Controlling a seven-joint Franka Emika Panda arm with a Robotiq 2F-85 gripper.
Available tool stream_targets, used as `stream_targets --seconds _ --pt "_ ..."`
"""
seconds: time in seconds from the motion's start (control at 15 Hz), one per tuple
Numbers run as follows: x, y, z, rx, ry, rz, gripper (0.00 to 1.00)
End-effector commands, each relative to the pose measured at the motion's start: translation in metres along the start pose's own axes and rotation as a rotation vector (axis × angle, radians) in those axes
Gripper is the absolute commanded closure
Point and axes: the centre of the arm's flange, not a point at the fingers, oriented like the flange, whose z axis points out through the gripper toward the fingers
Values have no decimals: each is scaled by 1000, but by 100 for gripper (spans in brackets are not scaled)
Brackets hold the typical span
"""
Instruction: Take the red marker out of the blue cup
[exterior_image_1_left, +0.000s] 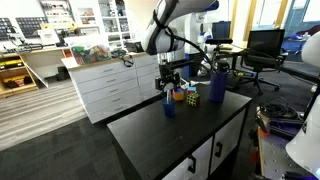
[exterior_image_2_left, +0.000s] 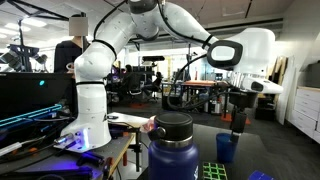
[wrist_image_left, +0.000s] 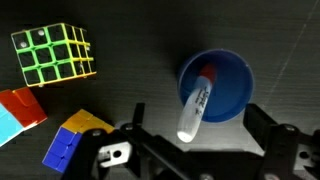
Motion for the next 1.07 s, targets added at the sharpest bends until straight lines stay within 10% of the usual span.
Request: stream_targets --seconds 0.0,0.13,0.27,1.0 --pt "5 6 4 7 7 -18 0" --pt "6 7 4 5 11 -27 0" --pt "7 8 3 4 16 -35 27" --pt "7 9 -1 7 47 -89 93"
